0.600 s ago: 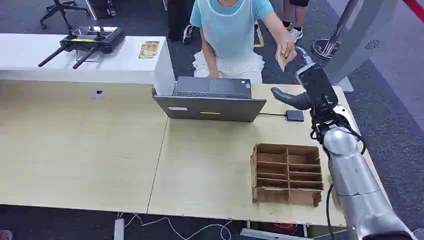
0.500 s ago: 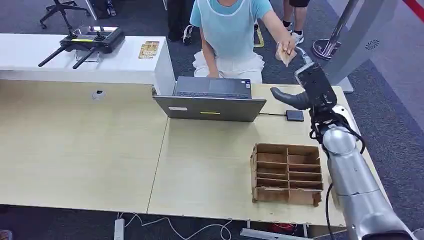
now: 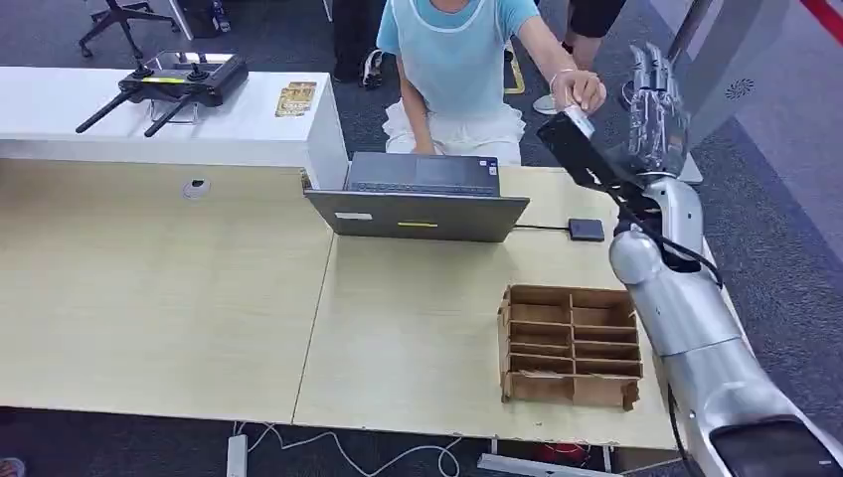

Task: Pass the card to the sensor for recognition and then transmit it.

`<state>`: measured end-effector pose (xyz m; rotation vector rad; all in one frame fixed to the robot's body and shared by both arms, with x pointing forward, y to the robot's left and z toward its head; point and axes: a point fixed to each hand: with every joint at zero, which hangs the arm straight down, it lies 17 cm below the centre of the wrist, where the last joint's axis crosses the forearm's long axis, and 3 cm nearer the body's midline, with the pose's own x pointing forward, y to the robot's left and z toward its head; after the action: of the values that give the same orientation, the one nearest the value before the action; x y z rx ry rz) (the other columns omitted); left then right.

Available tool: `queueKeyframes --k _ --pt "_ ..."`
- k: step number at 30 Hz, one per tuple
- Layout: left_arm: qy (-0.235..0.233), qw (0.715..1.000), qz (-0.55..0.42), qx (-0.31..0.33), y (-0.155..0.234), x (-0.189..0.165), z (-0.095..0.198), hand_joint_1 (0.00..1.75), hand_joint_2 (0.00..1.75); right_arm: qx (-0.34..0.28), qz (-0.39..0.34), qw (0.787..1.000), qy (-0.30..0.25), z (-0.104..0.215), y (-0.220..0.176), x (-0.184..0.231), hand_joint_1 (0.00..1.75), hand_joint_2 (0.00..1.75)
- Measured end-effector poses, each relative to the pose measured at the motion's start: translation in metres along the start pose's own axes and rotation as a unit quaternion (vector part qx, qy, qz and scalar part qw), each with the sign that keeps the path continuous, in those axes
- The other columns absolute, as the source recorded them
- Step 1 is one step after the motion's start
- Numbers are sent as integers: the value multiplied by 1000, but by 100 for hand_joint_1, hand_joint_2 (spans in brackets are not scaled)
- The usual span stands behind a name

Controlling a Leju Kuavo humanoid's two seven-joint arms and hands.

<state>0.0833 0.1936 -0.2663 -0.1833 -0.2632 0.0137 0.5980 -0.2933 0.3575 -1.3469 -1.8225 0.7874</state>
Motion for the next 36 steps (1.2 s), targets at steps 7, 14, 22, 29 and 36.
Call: queueKeyframes --k 7,14,22,29,36 --pt "3 1000 -12 -3 -3 4 -1 0 0 15 74 997 5 -4 20 -13 0 175" --pt "4 1000 -15 -4 -4 4 -1 0 0 42 106 993 19 1 37 -30 0 175" --pt "4 1000 -15 -4 -5 4 -1 0 0 57 116 991 29 5 47 -40 0 175" --pt "5 1000 -16 -2 -4 3 -1 0 0 64 122 990 34 9 52 -45 175 175" --pt "5 1000 -17 0 -3 3 -1 0 0 67 123 990 35 10 54 -47 175 175"
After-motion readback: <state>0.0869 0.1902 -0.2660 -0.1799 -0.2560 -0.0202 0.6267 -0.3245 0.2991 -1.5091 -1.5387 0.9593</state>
